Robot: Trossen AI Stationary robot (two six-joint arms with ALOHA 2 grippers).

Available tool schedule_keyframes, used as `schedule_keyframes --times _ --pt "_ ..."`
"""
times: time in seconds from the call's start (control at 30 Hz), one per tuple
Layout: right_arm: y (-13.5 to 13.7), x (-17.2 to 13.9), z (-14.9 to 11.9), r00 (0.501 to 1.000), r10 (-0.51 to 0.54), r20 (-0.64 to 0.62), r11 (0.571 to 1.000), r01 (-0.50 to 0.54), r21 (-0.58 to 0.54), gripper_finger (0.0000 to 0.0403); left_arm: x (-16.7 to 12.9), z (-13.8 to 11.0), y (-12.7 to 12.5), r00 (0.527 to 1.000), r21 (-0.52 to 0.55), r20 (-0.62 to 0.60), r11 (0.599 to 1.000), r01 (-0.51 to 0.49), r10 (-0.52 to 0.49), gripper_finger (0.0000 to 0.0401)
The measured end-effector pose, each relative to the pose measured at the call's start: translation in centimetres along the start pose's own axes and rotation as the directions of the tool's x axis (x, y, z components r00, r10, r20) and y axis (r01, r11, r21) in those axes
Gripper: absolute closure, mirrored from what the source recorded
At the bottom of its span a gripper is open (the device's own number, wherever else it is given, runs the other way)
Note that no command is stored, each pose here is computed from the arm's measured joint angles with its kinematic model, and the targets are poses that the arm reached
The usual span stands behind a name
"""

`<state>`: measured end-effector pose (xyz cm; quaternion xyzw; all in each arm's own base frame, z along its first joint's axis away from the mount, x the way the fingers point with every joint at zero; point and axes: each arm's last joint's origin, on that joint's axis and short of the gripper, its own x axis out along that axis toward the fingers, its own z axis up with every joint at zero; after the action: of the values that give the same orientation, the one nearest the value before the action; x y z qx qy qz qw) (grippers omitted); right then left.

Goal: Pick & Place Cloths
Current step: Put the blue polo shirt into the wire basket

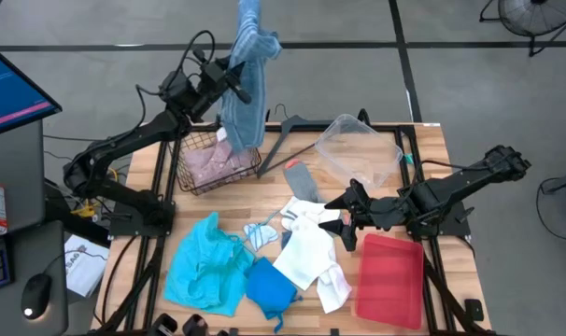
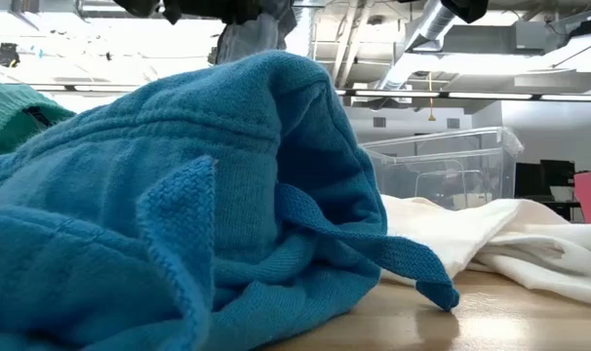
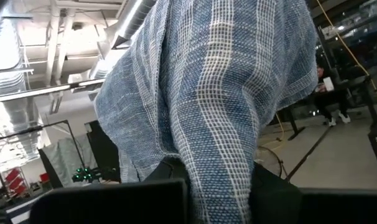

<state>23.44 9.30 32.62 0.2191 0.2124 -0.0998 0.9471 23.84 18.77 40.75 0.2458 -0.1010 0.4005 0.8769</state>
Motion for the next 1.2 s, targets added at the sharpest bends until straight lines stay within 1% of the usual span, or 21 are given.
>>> schedule_keyframes --times 0.17,0.3,0.37,0.5,0.63,0.77,0.9,1.03,1.1,1.2 --pt "0.1 -0.1 -0.1 1.0 0.003 -0.003 1.0 -0.003 -0.003 0.0094 -0.5 -0.3 -0.1 1.0 -0.031 -0.009 1.0 0.003 -0.004 0.0378" --pt "0.3 -0.2 -0.2 1.0 0.011 -0.008 1.0 -0.011 -0.008 0.0094 -2.3 -1.7 -0.6 0.998 -0.058 -0.054 0.998 0.021 -0.025 0.0378" --pt "0.4 -0.2 -0.3 1.0 0.016 -0.011 1.0 -0.017 -0.011 0.0094 -3.7 -2.3 -0.6 0.996 -0.066 -0.083 0.998 0.019 -0.025 0.0378" --pt "0.5 -0.3 -0.4 1.0 0.019 -0.012 1.0 -0.02 -0.017 0.0094 -6.9 -2.3 -0.3 0.997 -0.07 -0.069 0.997 0.011 -0.016 0.0378" --pt "0.5 -0.3 -0.4 1.0 0.019 -0.011 1.0 -0.019 -0.021 0.0094 -10.5 -2.6 -0.2 0.995 -0.071 -0.092 0.997 -0.034 0.027 0.0378" --pt "0.5 -0.3 -0.4 1.0 0.019 -0.011 1.0 -0.019 -0.021 0.0094 -13.9 -2.9 0.0 0.993 -0.074 -0.107 0.996 -0.053 0.045 0.0378" --pt "0.5 -0.3 -0.4 1.0 0.018 -0.011 1.0 -0.019 -0.021 0.0094 -16.5 -3.7 -0.2 0.984 -0.063 -0.176 0.997 -0.048 0.036 0.0378" --pt "0.4 -0.3 -0.4 1.0 0.017 -0.009 1.0 -0.017 -0.021 0.0094 -17.7 -4.2 -0.5 0.964 -0.046 -0.265 0.999 0.001 -0.013 0.0378" --pt "0.4 -0.3 -0.4 1.0 0.017 -0.009 1.0 -0.017 -0.022 0.0094 -18.0 -4.9 -0.8 0.941 -0.032 -0.335 0.999 0.035 -0.044 0.0378" --pt "0.4 -0.3 -0.4 1.0 0.017 -0.009 1.0 -0.017 -0.022 0.0094 -18.1 -6.2 -1.4 0.89 -0.015 -0.45 0.997 0.07 -0.07 0.0378"
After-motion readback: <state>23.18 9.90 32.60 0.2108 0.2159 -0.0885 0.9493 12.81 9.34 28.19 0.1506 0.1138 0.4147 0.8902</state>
